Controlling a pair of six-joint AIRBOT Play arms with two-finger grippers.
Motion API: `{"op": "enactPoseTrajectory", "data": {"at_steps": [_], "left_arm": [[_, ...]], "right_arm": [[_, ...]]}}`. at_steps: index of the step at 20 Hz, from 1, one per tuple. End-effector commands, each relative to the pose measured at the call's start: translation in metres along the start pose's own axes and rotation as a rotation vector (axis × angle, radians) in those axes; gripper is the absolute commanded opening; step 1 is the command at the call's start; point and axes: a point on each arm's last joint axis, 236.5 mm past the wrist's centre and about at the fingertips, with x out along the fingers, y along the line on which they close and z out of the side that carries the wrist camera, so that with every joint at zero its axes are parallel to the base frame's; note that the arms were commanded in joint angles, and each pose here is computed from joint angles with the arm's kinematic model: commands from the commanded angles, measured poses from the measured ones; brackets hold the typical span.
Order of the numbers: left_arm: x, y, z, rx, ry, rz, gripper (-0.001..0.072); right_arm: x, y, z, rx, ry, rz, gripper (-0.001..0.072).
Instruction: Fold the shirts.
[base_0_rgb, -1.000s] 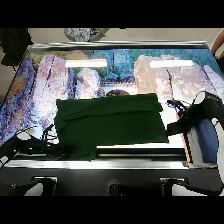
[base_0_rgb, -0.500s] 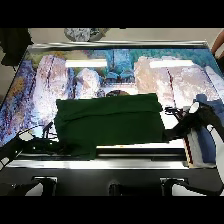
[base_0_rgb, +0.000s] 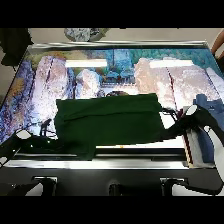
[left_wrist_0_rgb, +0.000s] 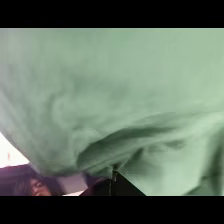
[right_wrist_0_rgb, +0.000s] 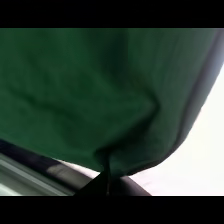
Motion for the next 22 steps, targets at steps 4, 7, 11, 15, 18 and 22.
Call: {"op": "enactPoseTrajectory", "data": {"at_steps": [4, 7, 11, 15, 18, 22], "left_arm": [[-0.079, -0.039, 0.064, 0.11, -0.222, 0.042, 0.0021], [-0.117, -0.029, 0.122, 0.098, -0.384, 0.156, 0.0021], [-0.098, -0.028, 0.181, 0.069, -0.34, 0.116, 0.0022], [-0.072, -0.016, 0.228, 0.043, -0.273, 0.103, 0.0023], [-0.062, -0.01, 0.25, 0.038, -0.268, 0.101, 0.0022], [-0.034, -0.002, 0.243, -0.013, -0.188, 0.093, 0.006]], "right_arm": [[-0.075, 0.012, 0.046, -0.126, -0.195, -0.064, 0.0044], [-0.114, 0.005, 0.101, -0.179, -0.354, -0.172, 0.0044], [-0.115, 0.0, 0.187, -0.157, -0.469, -0.232, 0.0045], [-0.091, -0.022, 0.225, -0.121, -0.455, -0.22, 0.0045], [-0.068, -0.033, 0.23, -0.072, -0.425, -0.201, 0.0046], [-0.037, -0.03, 0.222, -0.039, -0.349, -0.129, 0.0049]]}}
